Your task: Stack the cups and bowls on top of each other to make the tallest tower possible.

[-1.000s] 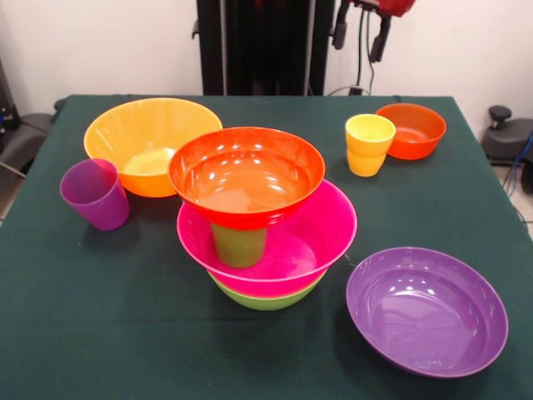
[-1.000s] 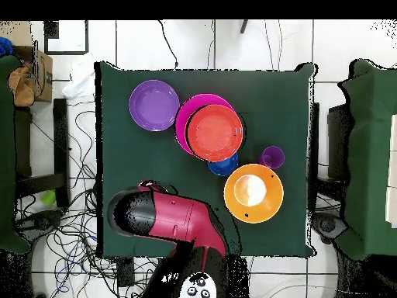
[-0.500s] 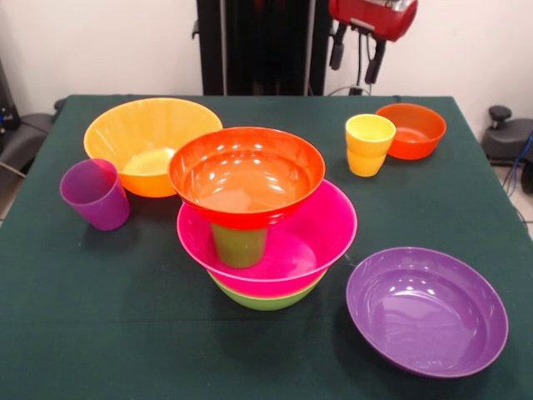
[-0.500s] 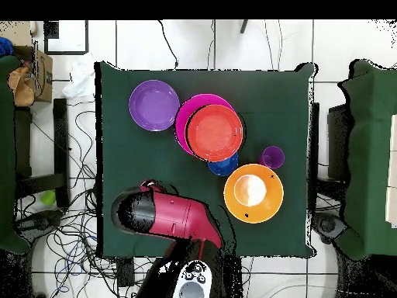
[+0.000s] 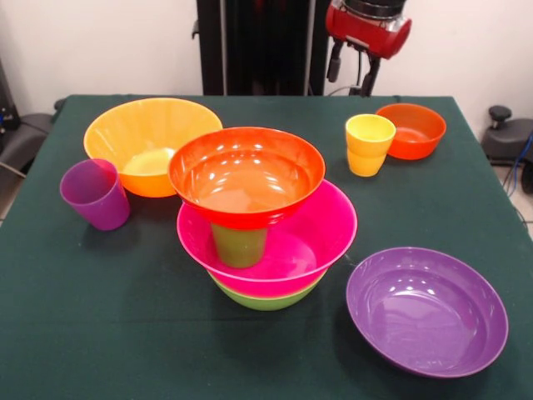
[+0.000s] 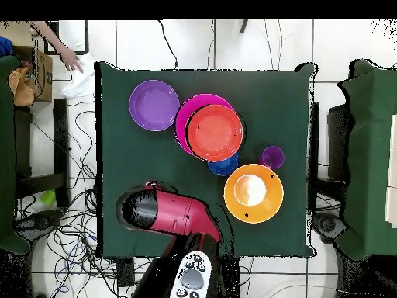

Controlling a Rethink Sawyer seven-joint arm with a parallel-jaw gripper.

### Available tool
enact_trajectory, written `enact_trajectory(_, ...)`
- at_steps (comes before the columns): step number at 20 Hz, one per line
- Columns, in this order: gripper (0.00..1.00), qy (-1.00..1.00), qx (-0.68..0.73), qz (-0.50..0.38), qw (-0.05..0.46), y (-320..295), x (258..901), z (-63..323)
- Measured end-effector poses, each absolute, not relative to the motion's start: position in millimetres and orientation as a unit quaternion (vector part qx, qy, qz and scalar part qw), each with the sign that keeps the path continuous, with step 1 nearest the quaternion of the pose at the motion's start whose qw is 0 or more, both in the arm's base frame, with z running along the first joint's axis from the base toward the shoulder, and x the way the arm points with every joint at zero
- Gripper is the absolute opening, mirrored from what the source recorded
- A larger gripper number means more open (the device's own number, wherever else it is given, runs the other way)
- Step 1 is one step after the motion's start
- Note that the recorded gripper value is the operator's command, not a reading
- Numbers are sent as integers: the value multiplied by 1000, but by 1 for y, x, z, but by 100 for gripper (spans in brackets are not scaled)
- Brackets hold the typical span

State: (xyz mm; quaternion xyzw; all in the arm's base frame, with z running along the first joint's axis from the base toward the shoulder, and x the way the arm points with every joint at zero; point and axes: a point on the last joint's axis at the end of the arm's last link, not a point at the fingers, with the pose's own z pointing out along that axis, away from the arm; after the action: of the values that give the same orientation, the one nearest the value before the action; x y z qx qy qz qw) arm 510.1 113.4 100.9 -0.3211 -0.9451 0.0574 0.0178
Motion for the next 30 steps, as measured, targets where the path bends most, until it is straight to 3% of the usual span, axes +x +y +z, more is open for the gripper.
enact_trajectory(9,100,-943,-326,63,33,115,504,81)
enact_trajectory(30,100,-938,-341,65,14,115,505,52)
